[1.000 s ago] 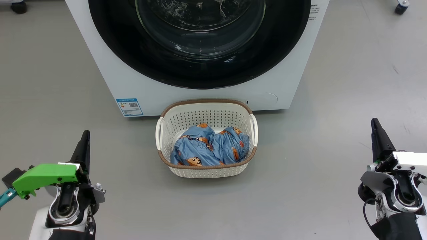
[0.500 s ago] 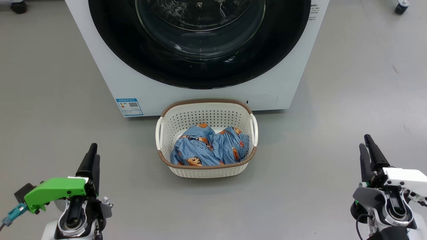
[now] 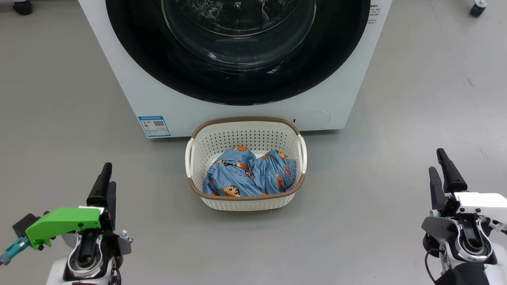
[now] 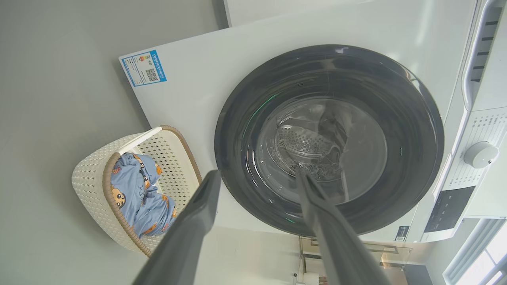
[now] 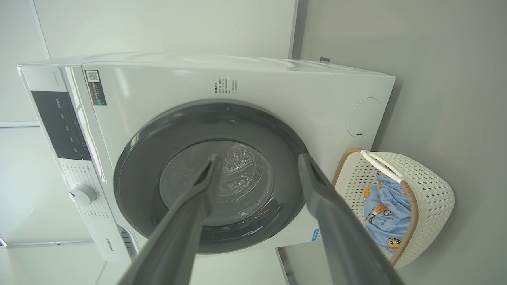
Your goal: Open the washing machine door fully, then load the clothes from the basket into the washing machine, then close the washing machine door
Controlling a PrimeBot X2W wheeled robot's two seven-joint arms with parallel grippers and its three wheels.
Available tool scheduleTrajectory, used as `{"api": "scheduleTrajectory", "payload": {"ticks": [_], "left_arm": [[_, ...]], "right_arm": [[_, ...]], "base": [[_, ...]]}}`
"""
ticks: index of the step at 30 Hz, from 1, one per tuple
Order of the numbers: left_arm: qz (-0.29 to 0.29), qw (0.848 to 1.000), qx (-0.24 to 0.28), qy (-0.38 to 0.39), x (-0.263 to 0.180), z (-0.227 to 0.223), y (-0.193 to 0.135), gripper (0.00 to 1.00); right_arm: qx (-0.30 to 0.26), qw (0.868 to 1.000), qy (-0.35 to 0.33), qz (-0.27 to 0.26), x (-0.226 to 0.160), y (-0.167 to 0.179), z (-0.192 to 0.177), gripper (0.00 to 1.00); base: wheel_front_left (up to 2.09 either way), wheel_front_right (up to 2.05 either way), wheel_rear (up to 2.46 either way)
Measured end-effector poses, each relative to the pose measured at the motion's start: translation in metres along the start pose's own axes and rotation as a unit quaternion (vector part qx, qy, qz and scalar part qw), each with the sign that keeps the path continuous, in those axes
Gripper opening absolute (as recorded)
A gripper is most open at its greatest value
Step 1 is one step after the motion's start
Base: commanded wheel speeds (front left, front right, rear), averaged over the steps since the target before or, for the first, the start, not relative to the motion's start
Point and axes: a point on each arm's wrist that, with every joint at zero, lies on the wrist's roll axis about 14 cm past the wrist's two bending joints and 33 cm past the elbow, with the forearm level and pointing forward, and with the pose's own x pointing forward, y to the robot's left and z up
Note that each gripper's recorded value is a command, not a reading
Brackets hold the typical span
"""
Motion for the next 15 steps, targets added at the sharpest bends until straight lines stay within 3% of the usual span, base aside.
{"api": "scheduleTrajectory", "payload": {"ticks": [15], "left_arm": [[-0.024,0.998,0.065,-0.009,0.004,0.006,-0.018,1.0]], "right_arm": [[-0.098,0.995,0.004,0.019,0.012,0.017,-0.001,1.0]], "base": [[0.0,0.0,0.0]]}}
